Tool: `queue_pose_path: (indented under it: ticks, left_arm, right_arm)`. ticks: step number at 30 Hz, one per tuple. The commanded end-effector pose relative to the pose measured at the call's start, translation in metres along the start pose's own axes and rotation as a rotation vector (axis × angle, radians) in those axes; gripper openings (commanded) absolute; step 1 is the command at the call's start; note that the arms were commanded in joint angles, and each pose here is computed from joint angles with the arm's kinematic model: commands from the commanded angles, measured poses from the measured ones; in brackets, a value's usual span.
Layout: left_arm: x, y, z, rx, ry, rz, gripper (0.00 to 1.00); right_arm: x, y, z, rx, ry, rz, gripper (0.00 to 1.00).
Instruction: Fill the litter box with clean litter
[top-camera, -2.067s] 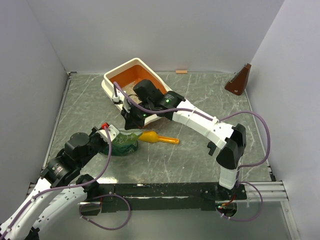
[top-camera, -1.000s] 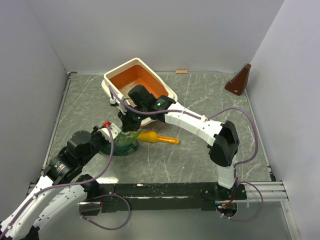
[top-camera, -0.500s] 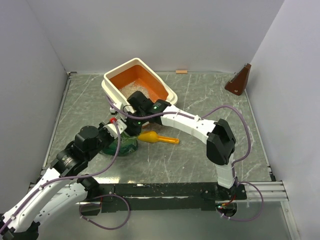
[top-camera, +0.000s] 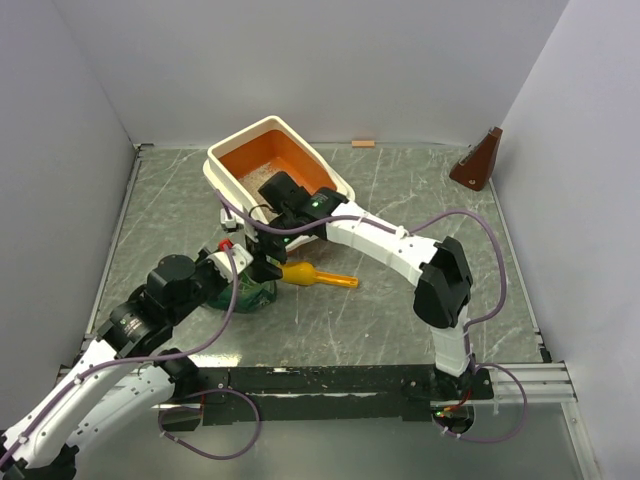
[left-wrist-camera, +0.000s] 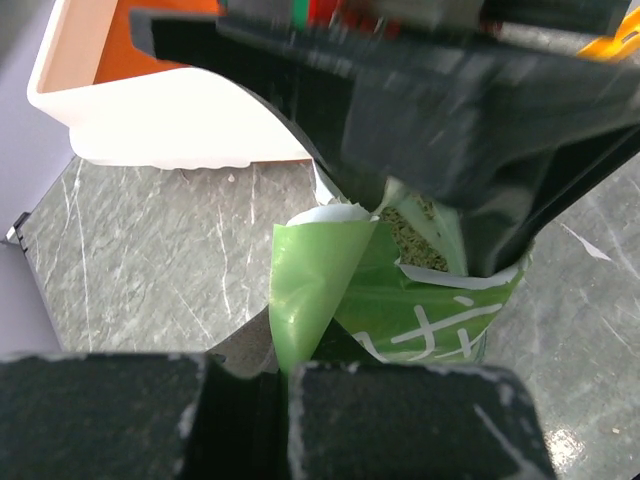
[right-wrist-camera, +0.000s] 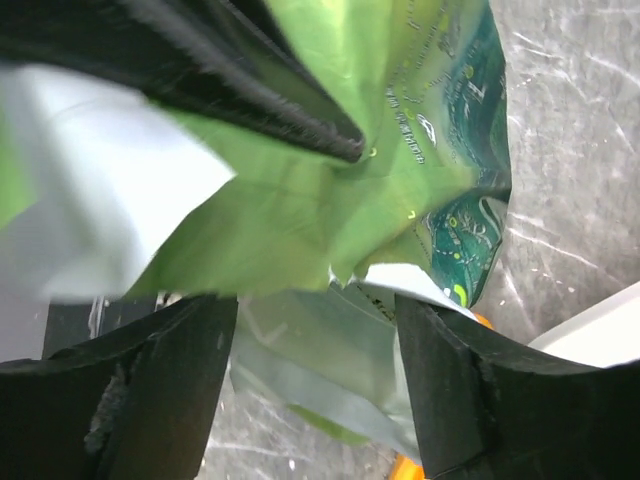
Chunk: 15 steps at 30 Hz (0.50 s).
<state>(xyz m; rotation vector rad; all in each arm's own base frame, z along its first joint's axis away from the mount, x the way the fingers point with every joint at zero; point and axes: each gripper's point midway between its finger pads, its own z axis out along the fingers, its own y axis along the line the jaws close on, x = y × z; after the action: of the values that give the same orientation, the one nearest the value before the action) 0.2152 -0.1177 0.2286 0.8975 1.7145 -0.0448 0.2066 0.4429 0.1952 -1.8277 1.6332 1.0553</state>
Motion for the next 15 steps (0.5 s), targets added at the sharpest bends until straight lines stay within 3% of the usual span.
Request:
queue_pose_path:
  ticks: [1,9,15]
  left_arm:
    - [-0.063,0.027,-0.011,-0.093,-0.238,-0.039,0.01]
    - [-0.062,0.025,-0.009,-0.089,-0.241,-0.039,0.01]
    - [-0.060,0.025,-0.006,-0.099,-0.237,-0.045,0.02]
  right_arm:
    - [0.000,0.027,-0.007,-0.113,0.032,0.008,0.77]
    - [-0.026,-0.012,-0.092,0.265,-0.140,0.041,0.77]
    - [0.017,-0.018,-0.139,0.488,-0.102,0.096,0.78]
